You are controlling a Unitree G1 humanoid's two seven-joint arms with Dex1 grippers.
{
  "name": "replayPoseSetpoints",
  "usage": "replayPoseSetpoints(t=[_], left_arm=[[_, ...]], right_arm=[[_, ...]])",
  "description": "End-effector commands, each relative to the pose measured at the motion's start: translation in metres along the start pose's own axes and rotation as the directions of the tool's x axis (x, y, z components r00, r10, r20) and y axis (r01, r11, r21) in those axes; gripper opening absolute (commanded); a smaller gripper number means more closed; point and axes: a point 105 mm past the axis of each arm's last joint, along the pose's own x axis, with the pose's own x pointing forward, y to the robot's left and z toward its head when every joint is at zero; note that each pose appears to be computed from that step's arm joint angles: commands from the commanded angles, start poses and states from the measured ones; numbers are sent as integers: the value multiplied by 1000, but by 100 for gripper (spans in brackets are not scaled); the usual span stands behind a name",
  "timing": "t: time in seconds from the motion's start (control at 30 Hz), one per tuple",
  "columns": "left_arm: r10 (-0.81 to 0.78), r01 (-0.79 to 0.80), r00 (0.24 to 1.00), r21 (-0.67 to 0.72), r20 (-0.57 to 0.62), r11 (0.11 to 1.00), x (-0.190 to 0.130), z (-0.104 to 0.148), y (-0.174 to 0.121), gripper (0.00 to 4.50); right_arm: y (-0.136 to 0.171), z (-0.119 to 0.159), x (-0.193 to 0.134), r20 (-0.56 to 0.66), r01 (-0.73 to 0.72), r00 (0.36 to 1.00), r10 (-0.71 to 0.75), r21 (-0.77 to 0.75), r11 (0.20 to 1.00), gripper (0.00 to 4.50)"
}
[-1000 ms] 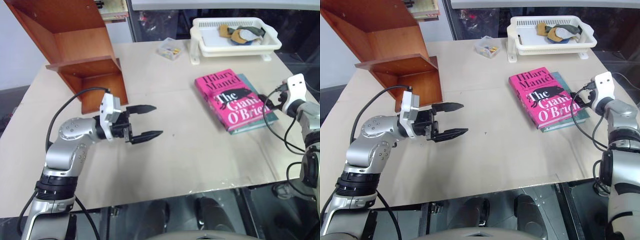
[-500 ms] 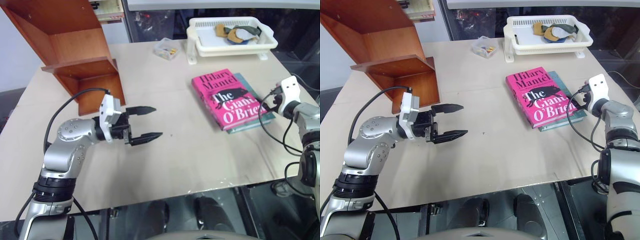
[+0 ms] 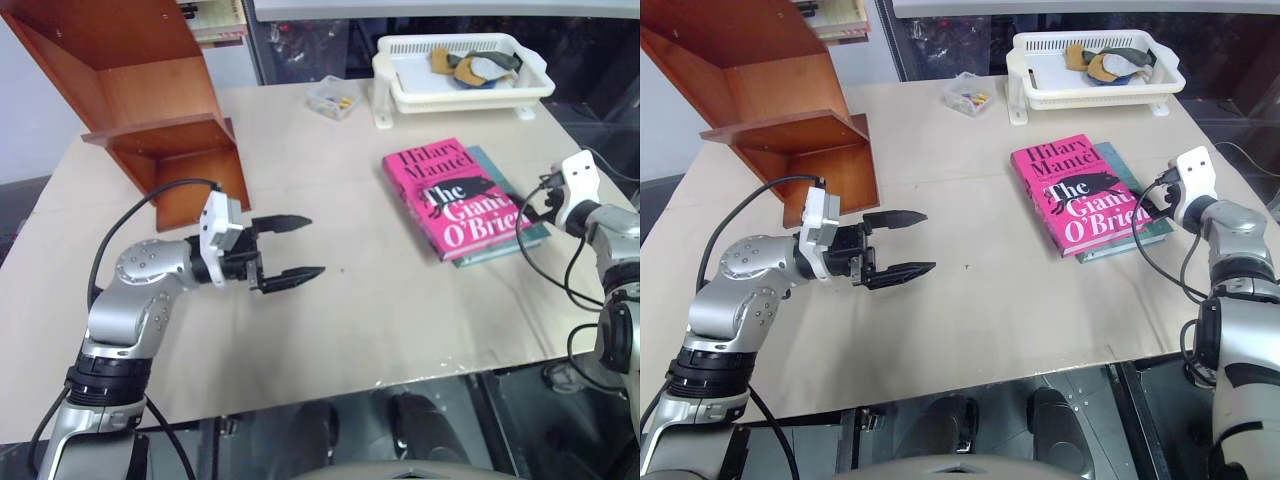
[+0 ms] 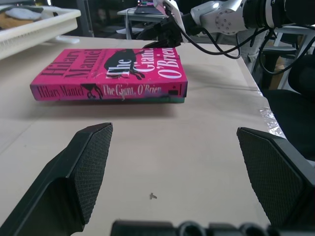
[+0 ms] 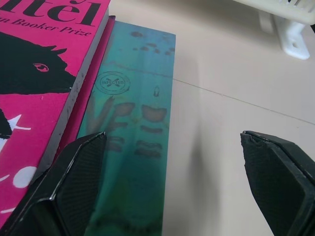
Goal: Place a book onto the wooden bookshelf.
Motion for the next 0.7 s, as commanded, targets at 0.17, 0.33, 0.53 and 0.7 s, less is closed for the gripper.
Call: replayPoseSetpoints(t=[0.17,0.33,0.53,0.7], left_arm=[[7,-8,1000,45,12,999,-2,11,-2,447],[9,-9,1000,44,11,999,-2,10,-2,447],[20,-20,1000,24,8,1000,1,8,0,447],[39,-36,999,-76,34,996,23,1,2,447]], right_arm=[[2,16,3,47,-22,999,23,-26,999,448],[3,15,3,46,-25,999,27,-29,999,448],[-4,15,-1,48,6,999,-4,-43,999,448],[-32,21,-25,95,87,992,-81,-65,994,448]])
